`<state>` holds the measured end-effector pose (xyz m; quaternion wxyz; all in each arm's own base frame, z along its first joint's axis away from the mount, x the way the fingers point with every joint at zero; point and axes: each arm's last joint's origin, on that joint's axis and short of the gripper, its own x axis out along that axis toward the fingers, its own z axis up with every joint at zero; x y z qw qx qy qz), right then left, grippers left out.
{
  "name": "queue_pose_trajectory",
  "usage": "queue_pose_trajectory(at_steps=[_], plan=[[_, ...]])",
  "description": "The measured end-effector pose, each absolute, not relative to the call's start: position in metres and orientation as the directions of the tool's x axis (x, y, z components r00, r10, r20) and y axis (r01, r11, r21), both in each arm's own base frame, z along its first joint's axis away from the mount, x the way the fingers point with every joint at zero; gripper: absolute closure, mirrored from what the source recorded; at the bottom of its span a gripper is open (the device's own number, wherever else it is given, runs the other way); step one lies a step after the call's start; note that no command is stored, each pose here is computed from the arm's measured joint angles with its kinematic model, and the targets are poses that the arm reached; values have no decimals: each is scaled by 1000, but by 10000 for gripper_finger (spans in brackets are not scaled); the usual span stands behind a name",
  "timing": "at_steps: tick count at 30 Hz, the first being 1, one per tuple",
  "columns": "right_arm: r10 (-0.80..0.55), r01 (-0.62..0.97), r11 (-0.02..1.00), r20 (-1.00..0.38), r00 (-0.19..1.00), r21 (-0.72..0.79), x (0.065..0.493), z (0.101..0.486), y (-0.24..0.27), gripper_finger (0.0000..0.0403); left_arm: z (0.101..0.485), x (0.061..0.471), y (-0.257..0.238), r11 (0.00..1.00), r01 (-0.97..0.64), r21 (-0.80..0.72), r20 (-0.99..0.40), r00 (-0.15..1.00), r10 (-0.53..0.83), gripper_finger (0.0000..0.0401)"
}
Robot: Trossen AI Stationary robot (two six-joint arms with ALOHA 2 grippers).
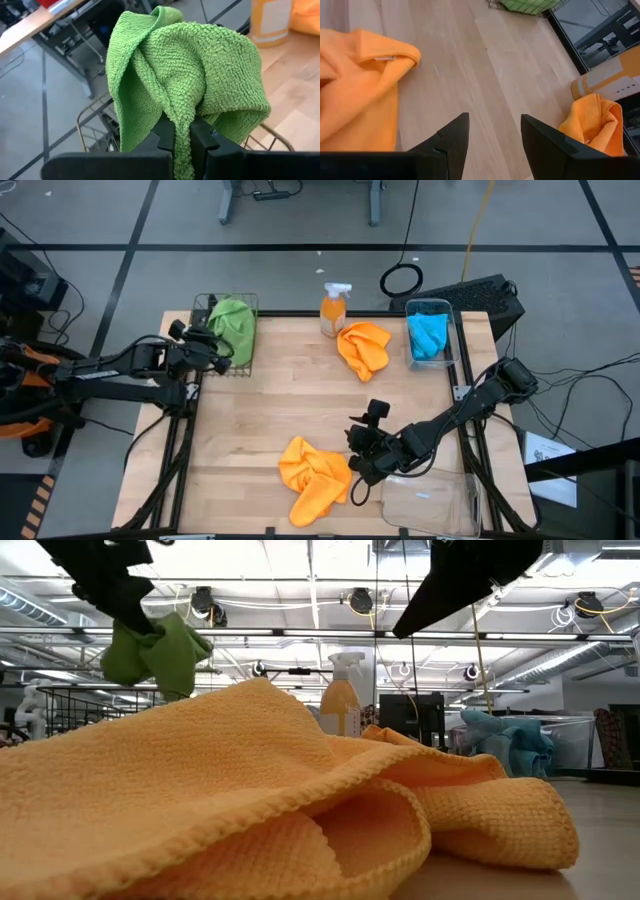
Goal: Sort microfiber towel by color & place in baskets
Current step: Put the green microfiber towel into the wire basket
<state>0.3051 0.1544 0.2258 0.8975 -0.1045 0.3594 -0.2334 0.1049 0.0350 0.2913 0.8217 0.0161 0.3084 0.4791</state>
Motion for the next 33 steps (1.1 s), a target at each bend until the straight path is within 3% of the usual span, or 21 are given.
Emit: queue_pose_trajectory(at_steps=[7, 14, 19, 25, 33], plan=[[-476, 308, 877, -568, 671, -370, 311, 229, 156, 234, 278, 113, 37, 520, -783, 342, -524, 300, 797, 383], [-472, 294, 876, -561, 680, -381, 315, 231, 153, 234, 267, 126, 54, 420, -801, 426, -550, 140, 824, 383], [-471, 289, 877, -562, 680, -384, 315, 231, 153, 234, 255, 137, 66, 409, -783, 468, -600, 58, 798, 383], [-472, 287, 876, -563, 679, -388, 315, 230, 153, 234, 240, 149, 79, 419, -755, 504, -653, -16, 757, 383], [-469, 293, 878, -565, 678, -378, 315, 230, 153, 234, 221, 157, 92, 517, -711, 477, -714, 30, 699, 359]])
